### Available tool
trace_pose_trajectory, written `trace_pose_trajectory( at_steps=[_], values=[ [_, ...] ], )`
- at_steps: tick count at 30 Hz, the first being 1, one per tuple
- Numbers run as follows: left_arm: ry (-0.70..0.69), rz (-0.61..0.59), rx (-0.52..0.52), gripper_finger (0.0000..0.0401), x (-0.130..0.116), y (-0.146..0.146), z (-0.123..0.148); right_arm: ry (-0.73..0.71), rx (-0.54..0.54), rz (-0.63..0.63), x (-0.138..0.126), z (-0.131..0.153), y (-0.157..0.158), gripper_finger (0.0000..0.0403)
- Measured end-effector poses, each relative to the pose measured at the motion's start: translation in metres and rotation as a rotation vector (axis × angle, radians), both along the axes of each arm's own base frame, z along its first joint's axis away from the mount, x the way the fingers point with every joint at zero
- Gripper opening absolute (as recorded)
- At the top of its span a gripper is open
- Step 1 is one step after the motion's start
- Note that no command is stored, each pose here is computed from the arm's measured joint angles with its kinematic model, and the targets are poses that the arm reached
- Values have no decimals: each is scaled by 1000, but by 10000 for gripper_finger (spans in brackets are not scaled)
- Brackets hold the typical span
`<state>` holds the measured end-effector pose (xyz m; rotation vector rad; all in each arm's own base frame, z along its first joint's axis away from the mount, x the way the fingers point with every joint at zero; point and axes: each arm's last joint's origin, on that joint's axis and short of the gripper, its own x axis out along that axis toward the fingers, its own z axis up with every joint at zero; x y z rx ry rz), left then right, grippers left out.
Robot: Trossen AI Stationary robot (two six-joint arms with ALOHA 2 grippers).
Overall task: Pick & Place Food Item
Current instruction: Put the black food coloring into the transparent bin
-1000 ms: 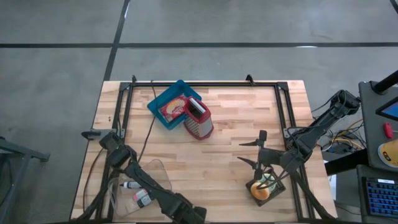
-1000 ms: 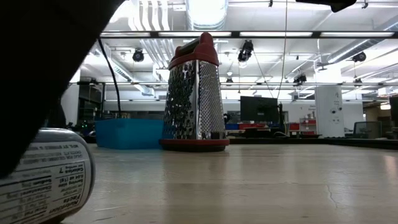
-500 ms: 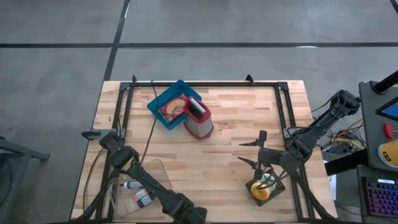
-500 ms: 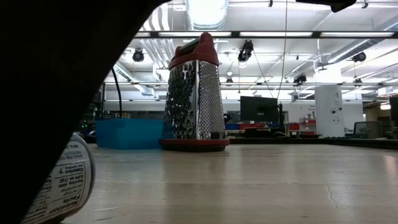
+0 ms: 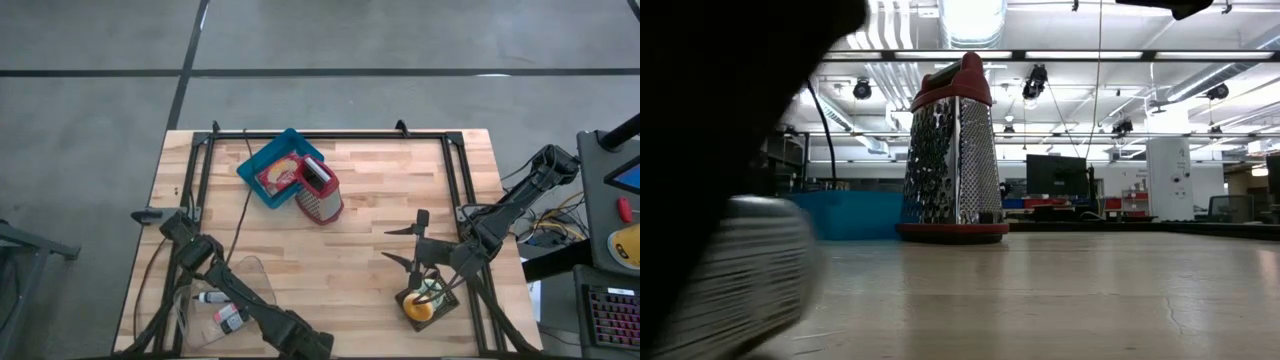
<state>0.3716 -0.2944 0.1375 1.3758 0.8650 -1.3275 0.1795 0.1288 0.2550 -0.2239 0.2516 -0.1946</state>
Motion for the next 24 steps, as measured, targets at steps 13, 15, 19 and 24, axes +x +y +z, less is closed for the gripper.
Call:
trace_pose_trajectory(
  at_steps=[13,15,19,24],
  values=[
    [-30,-48,48,86,0,1,1,0,0,0,0,0,0,233],
    [-30,-48,50,85,0,1,1,0,0,0,0,0,0,233],
    [-34,-45,52,85,0,1,1,0,0,0,0,0,0,233],
    [-96,83,30,85,4,-1,4,0,1,1,0,0,0,233]
  ],
)
